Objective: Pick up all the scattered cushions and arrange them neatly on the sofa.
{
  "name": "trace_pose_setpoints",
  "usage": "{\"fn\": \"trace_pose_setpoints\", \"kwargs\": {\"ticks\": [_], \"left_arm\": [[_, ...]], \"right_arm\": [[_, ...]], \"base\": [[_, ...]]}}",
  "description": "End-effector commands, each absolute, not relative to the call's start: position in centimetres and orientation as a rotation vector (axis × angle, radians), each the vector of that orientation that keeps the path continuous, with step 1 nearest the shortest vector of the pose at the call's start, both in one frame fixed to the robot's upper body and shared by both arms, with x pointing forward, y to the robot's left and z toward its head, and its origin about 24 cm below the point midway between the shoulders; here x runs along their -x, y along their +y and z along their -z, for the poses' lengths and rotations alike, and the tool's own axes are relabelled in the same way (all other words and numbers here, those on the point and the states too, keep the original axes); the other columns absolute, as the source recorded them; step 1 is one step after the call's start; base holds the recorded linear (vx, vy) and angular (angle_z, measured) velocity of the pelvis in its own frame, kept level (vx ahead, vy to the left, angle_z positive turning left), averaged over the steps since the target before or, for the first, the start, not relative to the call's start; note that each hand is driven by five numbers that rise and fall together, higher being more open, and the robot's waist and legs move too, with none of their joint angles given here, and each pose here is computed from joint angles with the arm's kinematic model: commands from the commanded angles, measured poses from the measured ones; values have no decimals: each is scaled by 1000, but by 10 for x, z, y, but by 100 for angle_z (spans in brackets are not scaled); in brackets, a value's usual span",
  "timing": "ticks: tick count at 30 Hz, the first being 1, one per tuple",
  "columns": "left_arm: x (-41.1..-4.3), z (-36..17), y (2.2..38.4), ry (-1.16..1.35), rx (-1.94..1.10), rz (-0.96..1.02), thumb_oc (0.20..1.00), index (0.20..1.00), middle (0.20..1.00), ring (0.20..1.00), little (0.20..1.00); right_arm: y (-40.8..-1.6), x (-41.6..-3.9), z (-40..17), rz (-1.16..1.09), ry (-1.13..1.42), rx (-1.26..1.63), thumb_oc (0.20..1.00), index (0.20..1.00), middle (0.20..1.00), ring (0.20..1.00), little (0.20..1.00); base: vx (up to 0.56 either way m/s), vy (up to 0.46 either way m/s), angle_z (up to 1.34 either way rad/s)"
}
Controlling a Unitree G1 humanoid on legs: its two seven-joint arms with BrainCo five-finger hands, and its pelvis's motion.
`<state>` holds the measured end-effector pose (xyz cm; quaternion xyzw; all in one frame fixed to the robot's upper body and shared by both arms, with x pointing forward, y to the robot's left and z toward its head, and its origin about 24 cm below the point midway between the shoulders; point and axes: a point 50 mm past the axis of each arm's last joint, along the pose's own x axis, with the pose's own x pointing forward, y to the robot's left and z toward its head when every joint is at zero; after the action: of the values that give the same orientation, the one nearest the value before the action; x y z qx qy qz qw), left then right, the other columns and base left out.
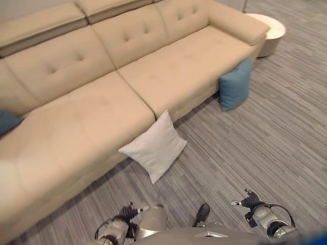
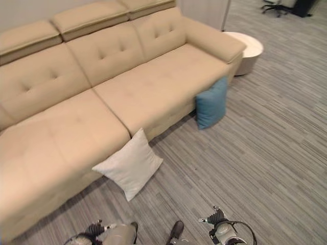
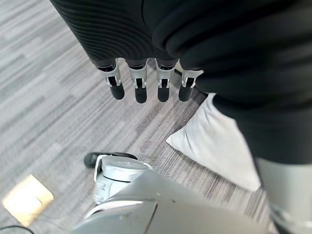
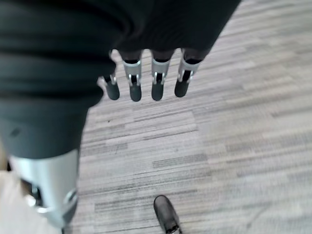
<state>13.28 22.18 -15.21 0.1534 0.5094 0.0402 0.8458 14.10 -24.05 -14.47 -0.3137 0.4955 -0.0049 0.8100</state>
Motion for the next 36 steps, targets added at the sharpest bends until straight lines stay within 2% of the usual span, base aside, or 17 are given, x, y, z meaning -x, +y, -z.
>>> {"fn": "trace_pose_setpoints", "kwargs": {"ticks": [1,5,6,7,8,10,12,19,26,36], "left_arm": [[-128,155,213,1078,-346,-34,1000,1000,1000,1000,1000],[-119,156,220,1104,-341,-61,1000,1000,1000,1000,1000],[-121,153,234,1103,-343,-85,1000,1000,1000,1000,1000],[-121,153,235,1103,-344,-86,1000,1000,1000,1000,1000],[-114,153,243,1124,-368,-105,1000,1000,1000,1000,1000],[-116,152,243,1121,-366,-106,1000,1000,1000,1000,1000],[-114,152,247,1121,-357,-121,1000,1000,1000,1000,1000],[-120,152,242,1111,-370,-104,1000,1000,1000,1000,1000],[-110,155,240,1146,-376,-88,1000,1000,1000,1000,1000],[-130,151,230,1074,-361,-53,1000,1000,1000,1000,1000]], "right_arm": [[-251,-136,143,62,1066,677,1000,1000,1000,1000,1000],[-238,-134,148,17,1067,668,1000,1000,1000,1000,1000],[-265,-130,142,66,1121,649,1000,1000,1000,1000,1000],[-264,-130,142,66,1121,648,1000,1000,1000,1000,1000],[-250,-139,142,21,1059,677,1000,1000,1000,1000,1000],[-247,-143,143,8,1070,643,1000,1000,1000,1000,1000],[-243,-165,133,8,966,650,1000,1000,1000,1000,1000],[-242,-168,132,22,965,634,1000,1000,1000,1000,1000],[-244,-164,133,27,967,622,1000,1000,1000,1000,1000],[-259,-147,136,76,1023,621,1000,1000,1000,1000,1000]], "base": [[154,-18,103],[230,123,55],[163,78,30],[204,140,47],[178,274,79],[167,228,71],[235,-12,96],[244,-98,91],[206,-205,61],[34,-116,55]]}}
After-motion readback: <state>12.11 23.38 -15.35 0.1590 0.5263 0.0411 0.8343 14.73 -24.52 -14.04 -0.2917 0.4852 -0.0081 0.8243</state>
